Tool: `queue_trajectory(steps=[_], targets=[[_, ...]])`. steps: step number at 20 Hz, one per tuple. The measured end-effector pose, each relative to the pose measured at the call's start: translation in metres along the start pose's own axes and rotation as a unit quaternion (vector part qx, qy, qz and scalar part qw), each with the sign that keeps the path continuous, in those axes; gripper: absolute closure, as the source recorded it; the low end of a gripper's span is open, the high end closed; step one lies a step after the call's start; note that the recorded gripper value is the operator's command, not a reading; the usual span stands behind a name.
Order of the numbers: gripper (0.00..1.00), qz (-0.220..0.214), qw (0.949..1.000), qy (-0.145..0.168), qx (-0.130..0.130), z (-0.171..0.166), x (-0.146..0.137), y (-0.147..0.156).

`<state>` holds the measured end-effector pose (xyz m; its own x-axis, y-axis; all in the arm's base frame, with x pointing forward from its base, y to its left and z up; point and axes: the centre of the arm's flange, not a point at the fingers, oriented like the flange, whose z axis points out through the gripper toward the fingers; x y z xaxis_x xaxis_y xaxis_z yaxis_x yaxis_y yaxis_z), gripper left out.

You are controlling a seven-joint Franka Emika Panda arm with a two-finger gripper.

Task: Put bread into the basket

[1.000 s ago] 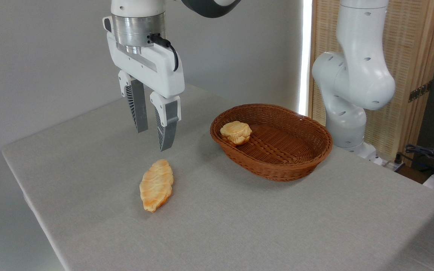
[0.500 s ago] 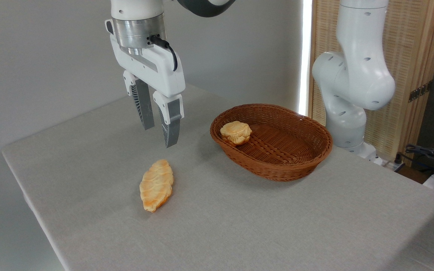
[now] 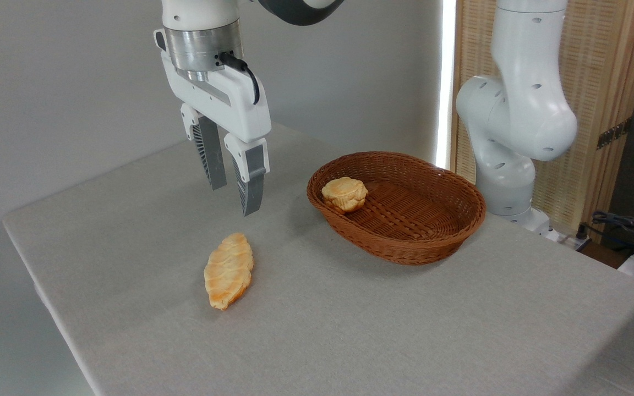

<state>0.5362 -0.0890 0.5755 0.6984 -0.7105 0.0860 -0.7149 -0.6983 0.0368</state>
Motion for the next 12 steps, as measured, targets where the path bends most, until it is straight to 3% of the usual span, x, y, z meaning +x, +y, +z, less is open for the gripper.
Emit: queue_trajectory(steps=[7,12], targets=[[0.0,0.003,0.9997,-0.018,-0.013,0.005,0.0,0.008],[0.0,-0.055,0.998,-0.026,-0.016,0.013,0.009,0.02]])
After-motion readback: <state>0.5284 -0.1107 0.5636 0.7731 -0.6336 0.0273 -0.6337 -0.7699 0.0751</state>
